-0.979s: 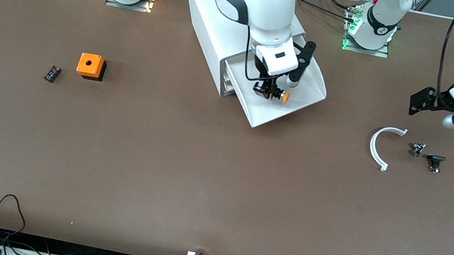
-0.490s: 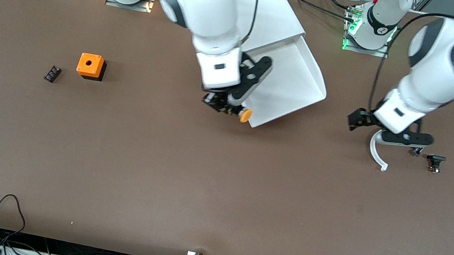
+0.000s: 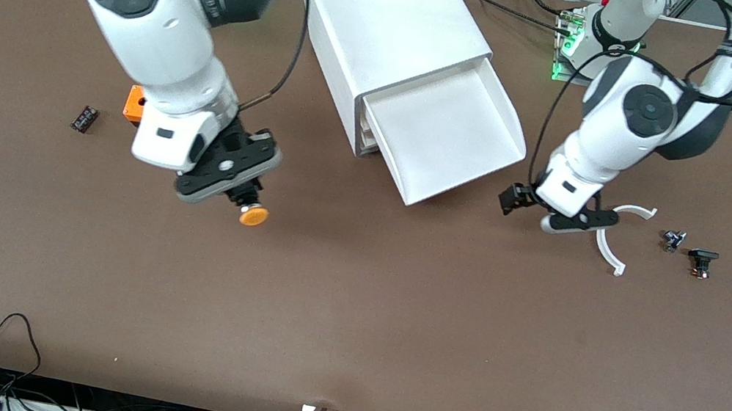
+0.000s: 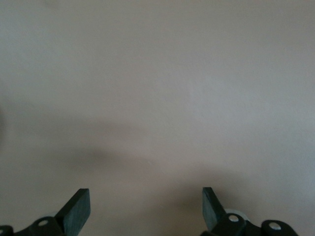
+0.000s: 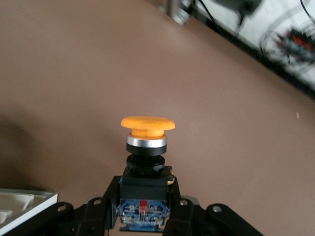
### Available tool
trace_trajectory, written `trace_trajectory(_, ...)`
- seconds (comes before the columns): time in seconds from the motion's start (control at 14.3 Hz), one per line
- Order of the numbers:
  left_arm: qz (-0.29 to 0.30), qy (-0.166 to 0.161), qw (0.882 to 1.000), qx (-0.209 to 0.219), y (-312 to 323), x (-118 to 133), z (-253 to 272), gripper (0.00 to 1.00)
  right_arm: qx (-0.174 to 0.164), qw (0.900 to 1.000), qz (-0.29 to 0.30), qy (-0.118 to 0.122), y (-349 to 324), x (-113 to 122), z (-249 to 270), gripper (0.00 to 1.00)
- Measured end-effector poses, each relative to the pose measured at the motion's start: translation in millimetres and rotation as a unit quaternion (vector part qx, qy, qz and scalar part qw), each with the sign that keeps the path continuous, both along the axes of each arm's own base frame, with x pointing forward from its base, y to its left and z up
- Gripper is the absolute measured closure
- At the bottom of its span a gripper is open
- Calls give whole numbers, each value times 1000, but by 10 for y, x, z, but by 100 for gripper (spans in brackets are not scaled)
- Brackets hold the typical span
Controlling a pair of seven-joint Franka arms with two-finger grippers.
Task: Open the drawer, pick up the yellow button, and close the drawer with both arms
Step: 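Push the drawer shut with the left gripper while the right gripper carries the button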
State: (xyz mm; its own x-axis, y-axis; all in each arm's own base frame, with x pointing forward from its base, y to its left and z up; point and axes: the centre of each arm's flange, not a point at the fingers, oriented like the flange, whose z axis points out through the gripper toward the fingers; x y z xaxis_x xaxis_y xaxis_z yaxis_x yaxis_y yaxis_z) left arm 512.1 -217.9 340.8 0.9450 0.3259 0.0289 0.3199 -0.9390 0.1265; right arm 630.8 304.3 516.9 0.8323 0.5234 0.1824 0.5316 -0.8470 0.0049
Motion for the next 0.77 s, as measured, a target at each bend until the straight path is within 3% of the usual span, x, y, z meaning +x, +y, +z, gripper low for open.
trace_trajectory(0.21, 21, 6, 1000, -8, -374, -247, -81, 0, -34, 995, -89, 36, -575, 133, -404, 59)
trace_trajectory(0.42, 22, 7, 1000, -9, -425, -286, -76, 0, -54, 984, -152, 71, -1367, 282, -784, 59)
trace_trajectory(0.77, -26, 28, 999, 4, -853, -646, -41, 0, -69, 964, -223, 125, -2325, 239, -1372, 59)
